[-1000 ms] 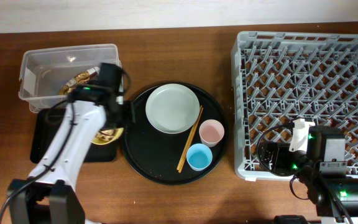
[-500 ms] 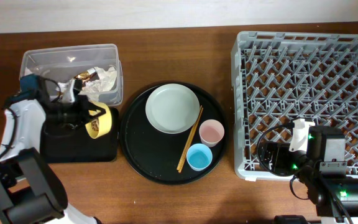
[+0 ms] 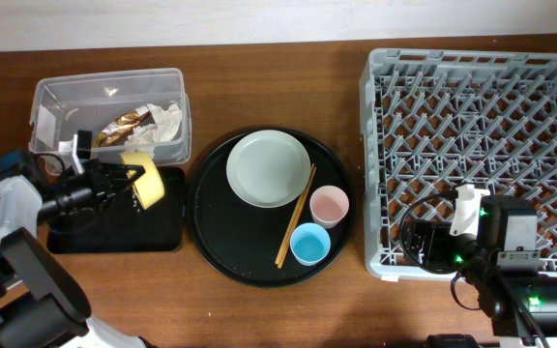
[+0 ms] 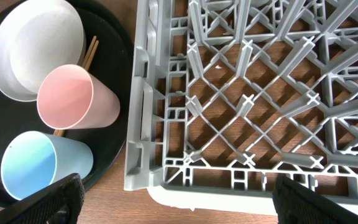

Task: Sort waste into correct bins and load items into the dishwasher rack
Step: 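Lift the yellow bowl left and tip scraps onto the black tray, then return the yellow bowl to the round tray and release it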

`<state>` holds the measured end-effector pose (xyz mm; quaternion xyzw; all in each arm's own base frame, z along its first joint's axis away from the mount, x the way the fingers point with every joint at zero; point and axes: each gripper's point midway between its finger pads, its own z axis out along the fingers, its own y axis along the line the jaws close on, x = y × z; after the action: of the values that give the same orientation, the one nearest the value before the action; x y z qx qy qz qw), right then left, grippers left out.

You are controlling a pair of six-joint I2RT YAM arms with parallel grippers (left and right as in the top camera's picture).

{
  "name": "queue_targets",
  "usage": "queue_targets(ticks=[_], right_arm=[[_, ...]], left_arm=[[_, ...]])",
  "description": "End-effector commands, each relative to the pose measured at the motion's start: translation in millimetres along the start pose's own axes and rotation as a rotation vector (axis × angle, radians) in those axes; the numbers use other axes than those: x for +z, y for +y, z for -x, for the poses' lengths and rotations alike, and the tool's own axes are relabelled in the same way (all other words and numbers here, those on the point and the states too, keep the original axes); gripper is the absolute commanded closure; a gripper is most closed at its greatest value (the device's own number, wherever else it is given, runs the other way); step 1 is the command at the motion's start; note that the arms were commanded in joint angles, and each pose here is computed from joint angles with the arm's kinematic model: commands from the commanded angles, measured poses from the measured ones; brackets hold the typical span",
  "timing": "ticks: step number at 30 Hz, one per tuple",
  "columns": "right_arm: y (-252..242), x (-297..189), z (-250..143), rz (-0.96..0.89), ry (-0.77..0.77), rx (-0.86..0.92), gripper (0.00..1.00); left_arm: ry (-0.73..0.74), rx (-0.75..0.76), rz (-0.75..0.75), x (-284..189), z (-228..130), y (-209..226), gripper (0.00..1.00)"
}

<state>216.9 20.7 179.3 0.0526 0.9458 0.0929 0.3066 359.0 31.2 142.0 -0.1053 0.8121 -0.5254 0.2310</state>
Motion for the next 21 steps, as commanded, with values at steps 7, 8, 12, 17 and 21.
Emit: queue_targets(ticks=[7, 8, 12, 17, 21], right_arm=[[2, -5, 5, 0.008, -0.019, 0.001, 0.02], [2, -5, 5, 0.008, -0.019, 0.001, 0.02], [2, -5, 5, 0.008, -0.019, 0.002, 0.02], [2, -5, 5, 0.008, -0.019, 0.002, 0.02], [2, -5, 5, 0.008, -0.019, 0.001, 0.02]], left_arm=[[-0.167, -0.079, -0.294, -27, 10, -27, 1.00], [-0.175, -0.084, -0.318, -29, 11, -30, 1.00], [-0.172, -0.087, -0.313, -28, 11, -29, 1.00], [-0.158, -0.080, -0.272, -26, 9, -22, 1.00], [-0.162, -0.056, -0.267, -26, 11, -21, 1.00]])
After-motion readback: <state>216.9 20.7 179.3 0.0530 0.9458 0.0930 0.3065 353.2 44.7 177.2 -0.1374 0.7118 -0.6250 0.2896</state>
